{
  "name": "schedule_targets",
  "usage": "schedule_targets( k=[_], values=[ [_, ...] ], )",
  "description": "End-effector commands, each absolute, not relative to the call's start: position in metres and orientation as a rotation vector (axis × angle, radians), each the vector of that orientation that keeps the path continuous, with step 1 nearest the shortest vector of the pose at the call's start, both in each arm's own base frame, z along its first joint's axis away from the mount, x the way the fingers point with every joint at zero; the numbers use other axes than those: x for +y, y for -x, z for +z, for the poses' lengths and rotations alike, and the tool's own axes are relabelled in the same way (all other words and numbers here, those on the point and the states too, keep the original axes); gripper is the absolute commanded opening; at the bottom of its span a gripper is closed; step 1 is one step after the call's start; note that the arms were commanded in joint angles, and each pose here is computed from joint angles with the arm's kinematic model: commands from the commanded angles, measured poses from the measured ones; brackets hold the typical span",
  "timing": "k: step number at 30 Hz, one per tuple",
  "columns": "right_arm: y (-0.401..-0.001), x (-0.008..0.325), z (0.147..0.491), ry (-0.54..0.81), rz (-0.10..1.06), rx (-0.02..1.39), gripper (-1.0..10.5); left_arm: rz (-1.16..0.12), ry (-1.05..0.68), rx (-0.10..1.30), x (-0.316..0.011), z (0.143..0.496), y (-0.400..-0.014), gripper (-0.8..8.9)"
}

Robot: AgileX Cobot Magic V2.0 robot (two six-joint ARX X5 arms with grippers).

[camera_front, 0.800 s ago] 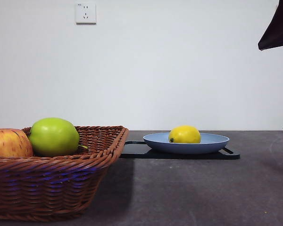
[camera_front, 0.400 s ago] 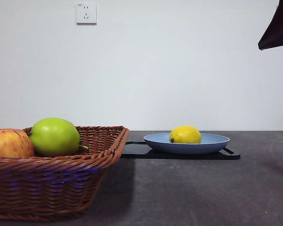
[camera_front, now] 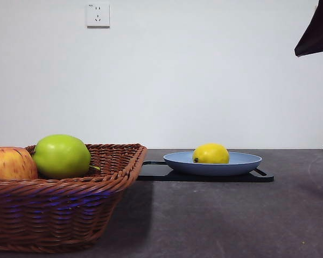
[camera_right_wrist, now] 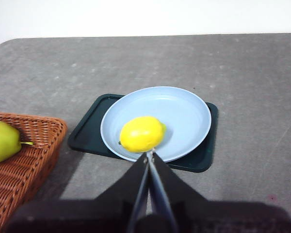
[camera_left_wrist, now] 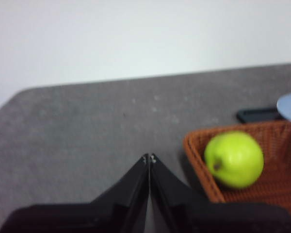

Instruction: Take the lemon from the basket,put the lemon in the plate,hand out the plate

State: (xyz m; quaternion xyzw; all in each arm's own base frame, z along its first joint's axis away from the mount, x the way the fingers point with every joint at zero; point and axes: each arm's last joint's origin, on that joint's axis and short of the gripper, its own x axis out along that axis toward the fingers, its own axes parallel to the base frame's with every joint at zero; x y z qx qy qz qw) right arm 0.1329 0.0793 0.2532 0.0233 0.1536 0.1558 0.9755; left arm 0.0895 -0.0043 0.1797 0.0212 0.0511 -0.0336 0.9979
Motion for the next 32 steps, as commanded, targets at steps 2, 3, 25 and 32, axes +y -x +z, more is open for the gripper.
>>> schedule_targets(
  k=[2,3,25,32],
  values=[
    [-0.133,0.081,0.257,-0.062,0.317,0.294,0.0,-0.069,-0.048,0.134,-0.004,0.163,-0.093,0.09],
    [-0.133,0.081,0.257,-0.062,0.317,0.294,0.0,-0.069,-0.048,0.146,-0.004,0.159,-0.094,0.09],
    [-0.133,0.081,0.257,-0.062,0.317,0.294,0.0,-0.069,-0.049,0.142,-0.004,0.151,-0.096,0.09],
    [-0.133,0.081,0.257,-0.062,0.317,0.294,0.0,-0.069,-0.049,0.143,-0.004,0.151,-0.096,0.09]
  ],
)
